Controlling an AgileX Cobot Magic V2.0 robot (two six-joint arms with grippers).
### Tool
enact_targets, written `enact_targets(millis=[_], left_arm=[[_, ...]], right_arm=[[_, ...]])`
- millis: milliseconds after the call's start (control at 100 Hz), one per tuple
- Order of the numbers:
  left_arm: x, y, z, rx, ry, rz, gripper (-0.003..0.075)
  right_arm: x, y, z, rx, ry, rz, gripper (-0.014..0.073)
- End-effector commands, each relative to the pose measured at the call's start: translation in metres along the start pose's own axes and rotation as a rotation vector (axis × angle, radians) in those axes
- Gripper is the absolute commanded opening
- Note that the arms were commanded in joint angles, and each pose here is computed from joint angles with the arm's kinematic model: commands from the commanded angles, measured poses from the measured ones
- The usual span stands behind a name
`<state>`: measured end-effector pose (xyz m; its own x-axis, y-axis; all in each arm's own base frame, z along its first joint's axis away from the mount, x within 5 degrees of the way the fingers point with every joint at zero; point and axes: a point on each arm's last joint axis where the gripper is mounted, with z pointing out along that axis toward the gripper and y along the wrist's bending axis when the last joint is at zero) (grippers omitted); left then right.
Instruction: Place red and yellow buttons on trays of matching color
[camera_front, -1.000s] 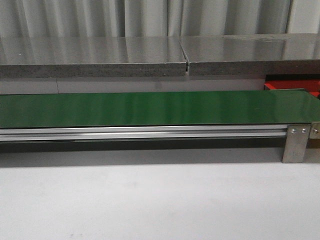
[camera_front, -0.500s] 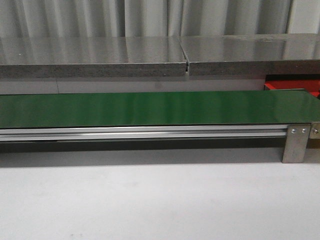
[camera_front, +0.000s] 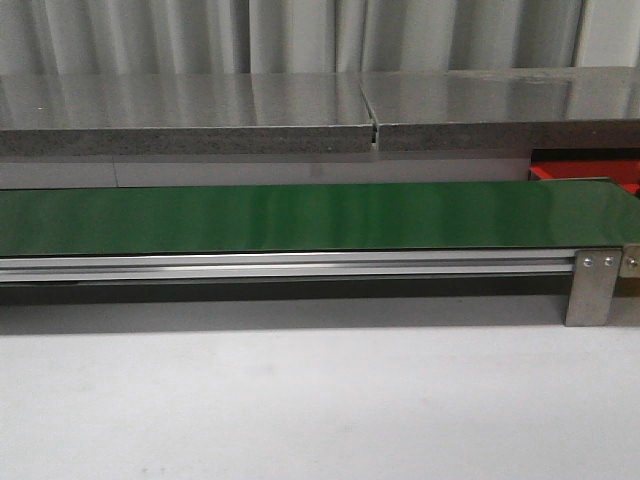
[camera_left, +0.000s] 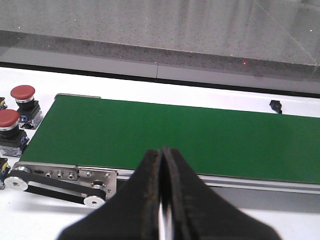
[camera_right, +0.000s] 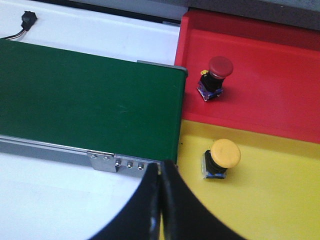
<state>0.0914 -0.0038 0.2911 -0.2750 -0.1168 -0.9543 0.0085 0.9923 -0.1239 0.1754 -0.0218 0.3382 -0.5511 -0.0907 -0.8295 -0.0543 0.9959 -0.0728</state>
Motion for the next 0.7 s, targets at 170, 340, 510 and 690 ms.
enact_targets(millis=[170,340,510,690], left_arm=[[-0.0149,-0.0019,-0.0027,0.013,-0.102,-0.008,-0.0019],[-0.0149,-0.0020,-0.0027,0.013,-0.101,-0.007,-0.0019],[-0.0142,-0.0019,-0.0026,0.013,-0.094,-0.008,-0.0018],[-0.0116,-0.0020,-0.0024,0.013,-0.065,-0.005,0.0085]], right_arm=[[-0.0122,-0.0018,-0.0070,0.024,-0.088,0.002,-0.0068],[-0.0122,-0.0018,-0.0070,0.024,-0.088,0.002,-0.0068],[-0.0122,-0.0018,-0.0070,0.024,-0.088,0.002,-0.0068],[-0.0122,-0.0018,-0.0070,0.024,-0.088,0.002,-0.0068]])
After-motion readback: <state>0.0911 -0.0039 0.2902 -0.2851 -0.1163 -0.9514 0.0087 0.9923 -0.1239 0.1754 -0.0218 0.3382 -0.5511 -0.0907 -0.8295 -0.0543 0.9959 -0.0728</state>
